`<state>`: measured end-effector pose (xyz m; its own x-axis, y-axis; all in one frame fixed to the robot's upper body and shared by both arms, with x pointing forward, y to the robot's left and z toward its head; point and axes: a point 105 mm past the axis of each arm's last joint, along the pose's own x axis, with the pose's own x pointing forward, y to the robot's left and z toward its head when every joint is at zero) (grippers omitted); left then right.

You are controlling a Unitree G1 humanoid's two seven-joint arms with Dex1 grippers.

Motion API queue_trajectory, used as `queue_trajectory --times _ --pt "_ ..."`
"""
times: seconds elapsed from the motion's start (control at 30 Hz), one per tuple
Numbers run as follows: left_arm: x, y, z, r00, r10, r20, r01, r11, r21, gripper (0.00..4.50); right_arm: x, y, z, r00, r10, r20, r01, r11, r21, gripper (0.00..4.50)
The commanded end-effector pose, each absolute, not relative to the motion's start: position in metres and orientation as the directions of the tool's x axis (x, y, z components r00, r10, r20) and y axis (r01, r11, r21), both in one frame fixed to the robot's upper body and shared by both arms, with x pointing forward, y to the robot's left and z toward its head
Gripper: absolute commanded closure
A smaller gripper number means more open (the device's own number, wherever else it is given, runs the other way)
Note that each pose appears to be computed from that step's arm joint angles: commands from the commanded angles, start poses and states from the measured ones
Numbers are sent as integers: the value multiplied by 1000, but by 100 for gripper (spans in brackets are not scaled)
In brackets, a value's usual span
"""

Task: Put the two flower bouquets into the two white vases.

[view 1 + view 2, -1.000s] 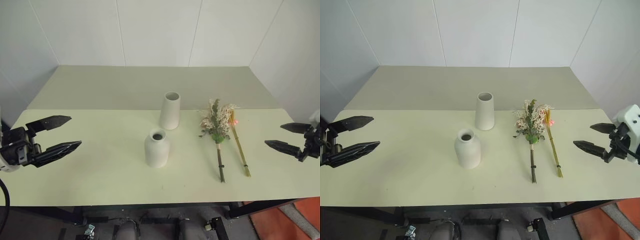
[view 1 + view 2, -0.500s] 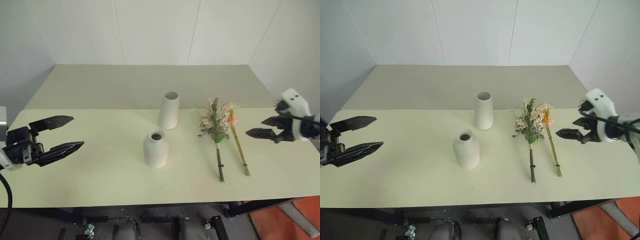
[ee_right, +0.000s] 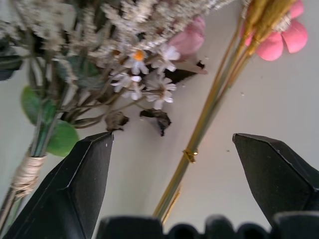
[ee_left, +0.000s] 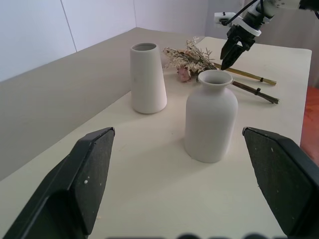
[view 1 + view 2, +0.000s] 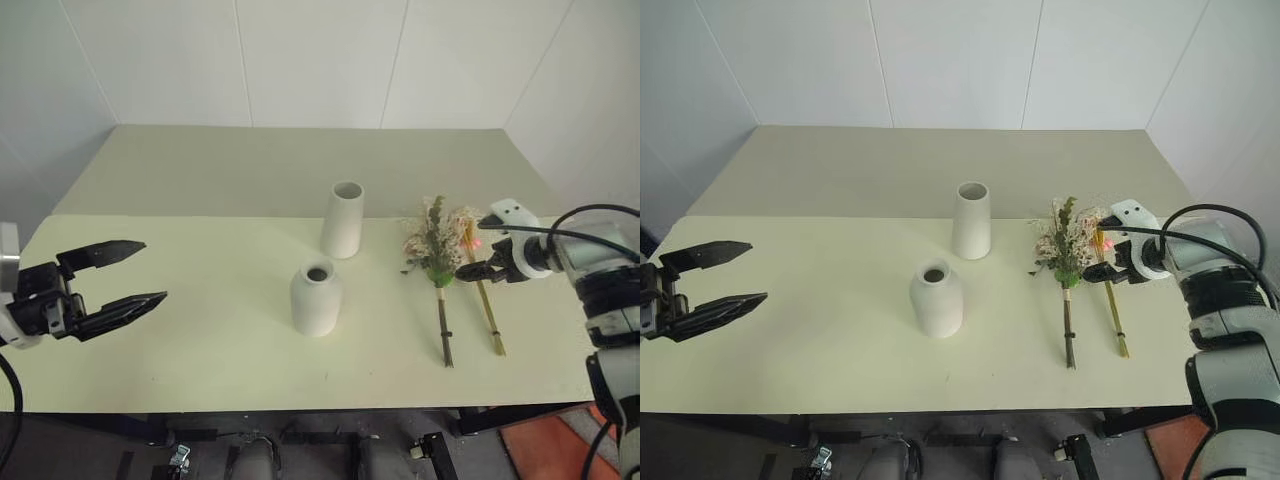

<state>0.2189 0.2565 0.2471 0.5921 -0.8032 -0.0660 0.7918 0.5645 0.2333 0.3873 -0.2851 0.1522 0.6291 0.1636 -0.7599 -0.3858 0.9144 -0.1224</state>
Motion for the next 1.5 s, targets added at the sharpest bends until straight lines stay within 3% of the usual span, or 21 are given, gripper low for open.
queue_trajectory --times 0.03,0.17,0.27,0.63,0.73,0.87,0.93,1.03,1.1,1.23,1.33,1.5 --pt "213 254 256 595 -803 -42 778 562 280 4 394 -292 164 664 137 -735 -362 919 -156 0" --pt "213 252 254 597 -801 -41 777 565 277 4 393 -294 154 638 137 -758 -352 927 -129 0" --pt "213 251 253 595 -803 -40 779 564 273 0 393 -293 152 633 154 -758 -346 933 -100 58" --pt "214 250 255 593 -804 -41 782 563 268 0 397 -294 135 606 127 -786 -315 945 -89 447" --pt "213 251 254 595 -803 -41 780 565 268 0 400 -300 136 634 89 -768 -268 957 -110 447" --pt "214 251 255 600 -799 -39 776 569 272 0 420 -312 164 784 -30 -620 -129 969 -210 447" --pt "215 252 256 604 -796 -39 772 572 276 0 434 -319 194 889 -111 -444 -16 963 -271 447" --pt "215 253 258 608 -793 -37 767 575 284 0 445 -329 260 964 -266 -21 238 893 -383 447" --pt "216 253 259 609 -792 -36 765 576 287 0 442 -319 294 956 -220 196 289 827 -482 447" --pt "218 254 262 611 -791 -31 762 577 294 0 437 -277 336 917 -36 396 185 921 -344 447" --pt "219 254 266 611 -792 -9 758 581 297 0 419 -237 368 813 141 566 -80 988 -131 447" --pt "221 255 267 617 -787 -8 752 587 299 0 403 -188 389 648 243 722 -404 913 54 447"
